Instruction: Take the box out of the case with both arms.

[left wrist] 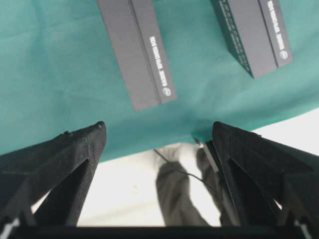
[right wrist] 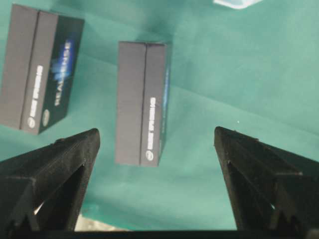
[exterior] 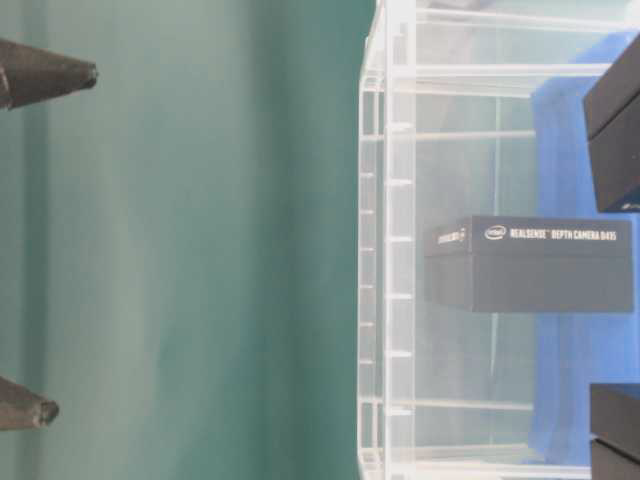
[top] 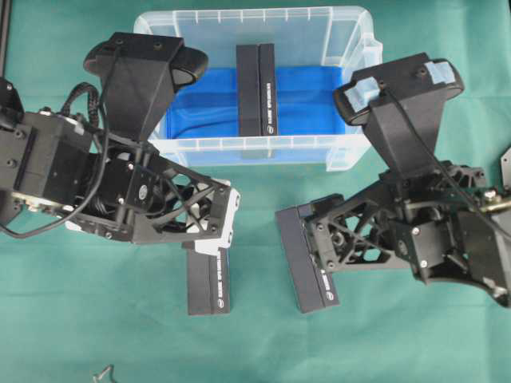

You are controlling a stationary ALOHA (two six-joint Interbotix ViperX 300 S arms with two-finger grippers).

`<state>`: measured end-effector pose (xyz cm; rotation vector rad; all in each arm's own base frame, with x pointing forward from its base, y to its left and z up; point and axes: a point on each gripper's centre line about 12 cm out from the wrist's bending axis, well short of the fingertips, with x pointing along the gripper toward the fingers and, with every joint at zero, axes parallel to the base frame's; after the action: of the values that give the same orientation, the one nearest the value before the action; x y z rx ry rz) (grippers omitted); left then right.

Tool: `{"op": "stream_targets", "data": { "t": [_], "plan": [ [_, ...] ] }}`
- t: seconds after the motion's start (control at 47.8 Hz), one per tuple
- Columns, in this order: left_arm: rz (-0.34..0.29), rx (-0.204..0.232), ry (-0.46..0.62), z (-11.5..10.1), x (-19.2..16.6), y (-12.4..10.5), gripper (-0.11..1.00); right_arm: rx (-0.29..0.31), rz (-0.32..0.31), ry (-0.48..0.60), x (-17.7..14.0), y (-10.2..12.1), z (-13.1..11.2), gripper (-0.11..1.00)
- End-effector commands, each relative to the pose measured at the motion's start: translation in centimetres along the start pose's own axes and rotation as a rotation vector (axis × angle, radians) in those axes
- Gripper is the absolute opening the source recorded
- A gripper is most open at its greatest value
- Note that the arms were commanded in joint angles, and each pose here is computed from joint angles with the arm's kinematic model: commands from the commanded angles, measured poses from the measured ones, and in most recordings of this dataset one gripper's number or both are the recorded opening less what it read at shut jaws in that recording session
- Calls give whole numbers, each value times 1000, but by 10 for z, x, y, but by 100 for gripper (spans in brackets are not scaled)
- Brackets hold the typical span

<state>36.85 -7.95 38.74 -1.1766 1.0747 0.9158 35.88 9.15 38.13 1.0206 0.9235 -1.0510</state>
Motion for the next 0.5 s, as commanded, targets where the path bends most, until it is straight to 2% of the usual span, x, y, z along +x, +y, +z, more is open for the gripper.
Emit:
{"op": "stream_targets", "data": {
  "t": [0.0, 0.251, 0.356, 0.481],
  "plan": [
    [-33, 5, -1, -1, -13, 2, 91, 0, 34, 22, -17, -6, 4, 89],
    [21, 16, 10, -12, -10, 30, 91, -22, -48, 52, -18, -33, 3, 86],
    [34, -12, 9, -14, -11, 47, 91, -20, -64, 69, -19, -52, 4, 85],
    [54, -51, 10, -16, -11, 74, 91, 29, -75, 73, -20, -74, 7, 84]
  ]
}}
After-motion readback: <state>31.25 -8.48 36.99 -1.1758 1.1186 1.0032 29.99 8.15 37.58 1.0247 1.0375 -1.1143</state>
